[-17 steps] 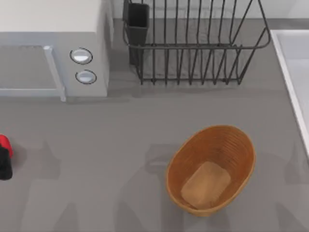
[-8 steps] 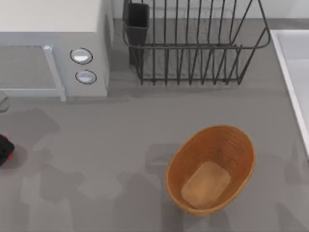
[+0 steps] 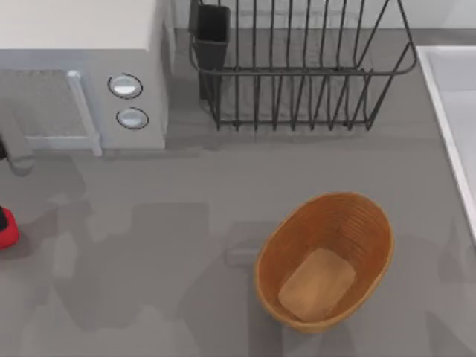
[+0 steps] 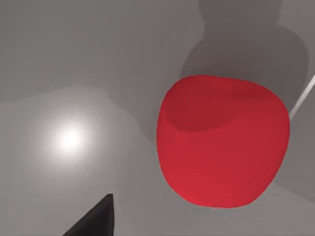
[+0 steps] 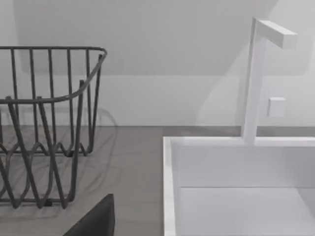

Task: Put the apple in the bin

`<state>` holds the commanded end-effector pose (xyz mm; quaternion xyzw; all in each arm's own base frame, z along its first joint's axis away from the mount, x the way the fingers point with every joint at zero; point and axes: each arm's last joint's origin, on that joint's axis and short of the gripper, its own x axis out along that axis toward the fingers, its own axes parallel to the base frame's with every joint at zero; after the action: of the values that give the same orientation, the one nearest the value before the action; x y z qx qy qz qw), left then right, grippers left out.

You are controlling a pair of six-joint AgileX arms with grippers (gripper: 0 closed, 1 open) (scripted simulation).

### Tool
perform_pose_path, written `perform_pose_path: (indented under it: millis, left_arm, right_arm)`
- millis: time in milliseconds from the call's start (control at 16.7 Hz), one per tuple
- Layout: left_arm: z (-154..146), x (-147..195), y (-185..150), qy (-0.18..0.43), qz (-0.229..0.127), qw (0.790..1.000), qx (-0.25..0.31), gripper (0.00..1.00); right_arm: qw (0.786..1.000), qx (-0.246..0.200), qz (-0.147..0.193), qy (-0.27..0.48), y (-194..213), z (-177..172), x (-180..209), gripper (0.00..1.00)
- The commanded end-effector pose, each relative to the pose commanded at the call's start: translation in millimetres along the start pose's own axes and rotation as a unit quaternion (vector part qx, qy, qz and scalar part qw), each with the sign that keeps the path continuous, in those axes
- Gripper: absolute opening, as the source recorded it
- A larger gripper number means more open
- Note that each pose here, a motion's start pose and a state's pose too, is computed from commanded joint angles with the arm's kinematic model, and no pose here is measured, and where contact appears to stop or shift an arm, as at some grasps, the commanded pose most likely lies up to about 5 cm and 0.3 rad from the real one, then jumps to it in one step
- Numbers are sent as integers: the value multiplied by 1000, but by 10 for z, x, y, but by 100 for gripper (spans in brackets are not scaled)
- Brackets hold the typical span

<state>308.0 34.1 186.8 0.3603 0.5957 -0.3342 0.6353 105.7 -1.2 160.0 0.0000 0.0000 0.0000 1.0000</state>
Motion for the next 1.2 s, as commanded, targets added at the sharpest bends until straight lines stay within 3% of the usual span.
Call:
perform_pose_path:
  millis: [240, 600, 1200]
  left_arm:
    - [48, 119, 164, 16, -35, 999, 33, 100]
    - [46, 153, 143, 15, -34, 999, 34, 100]
    - [24, 816, 116, 16, -35, 999, 33, 100]
  right_arm:
    - [1000, 0, 0, 0, 0, 0, 0, 100]
    - [1000, 0, 0, 0, 0, 0, 0, 100]
    - [1000, 0, 0, 0, 0, 0, 0, 100]
